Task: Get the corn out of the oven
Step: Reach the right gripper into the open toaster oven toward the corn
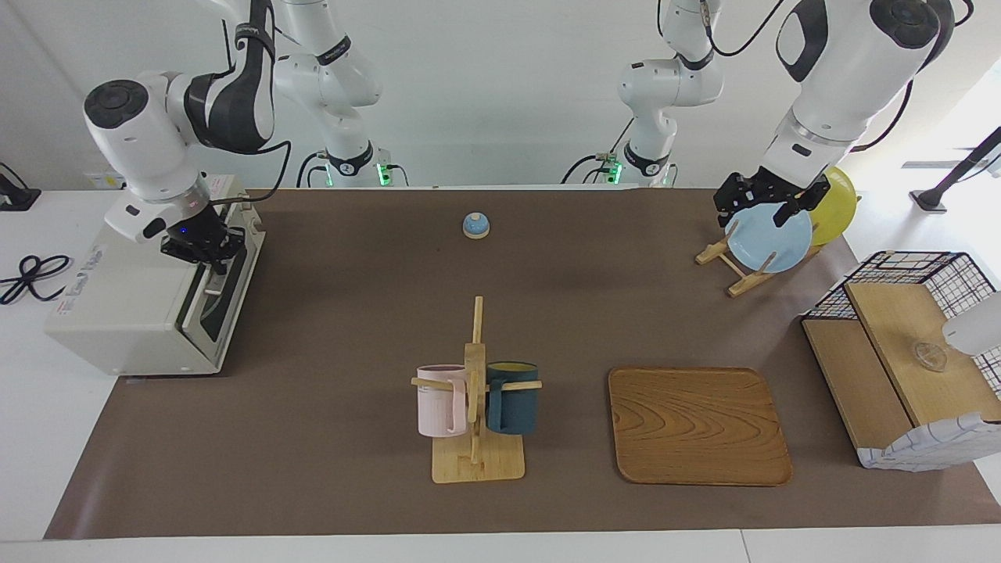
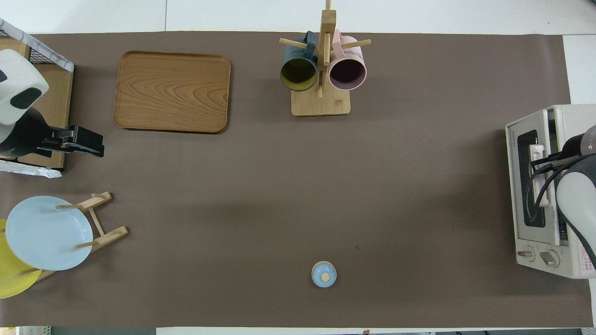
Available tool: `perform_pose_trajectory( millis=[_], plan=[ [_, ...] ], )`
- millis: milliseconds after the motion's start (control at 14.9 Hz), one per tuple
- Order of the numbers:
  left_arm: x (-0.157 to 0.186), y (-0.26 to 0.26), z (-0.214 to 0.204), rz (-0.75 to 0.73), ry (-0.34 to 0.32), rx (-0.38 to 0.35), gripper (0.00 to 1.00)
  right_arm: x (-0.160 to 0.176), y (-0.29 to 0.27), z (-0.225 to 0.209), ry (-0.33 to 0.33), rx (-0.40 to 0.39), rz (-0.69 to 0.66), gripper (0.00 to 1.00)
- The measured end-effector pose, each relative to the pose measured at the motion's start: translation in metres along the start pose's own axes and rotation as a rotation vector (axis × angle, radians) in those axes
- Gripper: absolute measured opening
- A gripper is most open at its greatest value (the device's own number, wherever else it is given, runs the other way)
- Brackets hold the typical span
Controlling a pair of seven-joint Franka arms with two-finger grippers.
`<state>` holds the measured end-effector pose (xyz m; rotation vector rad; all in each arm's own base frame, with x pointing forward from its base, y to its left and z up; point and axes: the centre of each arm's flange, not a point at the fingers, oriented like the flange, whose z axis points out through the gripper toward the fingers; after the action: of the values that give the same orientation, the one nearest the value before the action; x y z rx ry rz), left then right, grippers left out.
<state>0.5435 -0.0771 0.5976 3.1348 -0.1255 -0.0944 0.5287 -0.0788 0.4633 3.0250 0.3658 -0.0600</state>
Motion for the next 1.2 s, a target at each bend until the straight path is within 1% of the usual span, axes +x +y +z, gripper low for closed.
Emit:
perform_pose_trajectory(
  millis=[401, 602, 736, 1004, 1204],
  plan=[
    [0.000, 0.000, 0.000, 0.000, 0.000, 0.000, 1.00, 0.013, -0.042, 0.024, 0.012, 0.021, -0.024, 0.01],
    [0.000, 0.000, 0.000, 0.000, 0.000, 0.000, 1.00, 0.024, -0.065, 0.048, 0.011, 0.035, -0.024, 0.01],
    [0.000, 0.000, 0.000, 0.000, 0.000, 0.000, 1.00, 0.031, -0.078, 0.069, 0.035, 0.036, -0.025, 0.01],
    [0.000, 0.000, 0.000, 0.000, 0.000, 0.000, 1.00, 0.033, -0.093, 0.099, 0.057, 0.035, -0.024, 0.01],
    [0.000, 0.000, 0.000, 0.000, 0.000, 0.000, 1.00, 0.035, -0.100, 0.123, 0.062, 0.039, -0.025, 0.01]
  ],
)
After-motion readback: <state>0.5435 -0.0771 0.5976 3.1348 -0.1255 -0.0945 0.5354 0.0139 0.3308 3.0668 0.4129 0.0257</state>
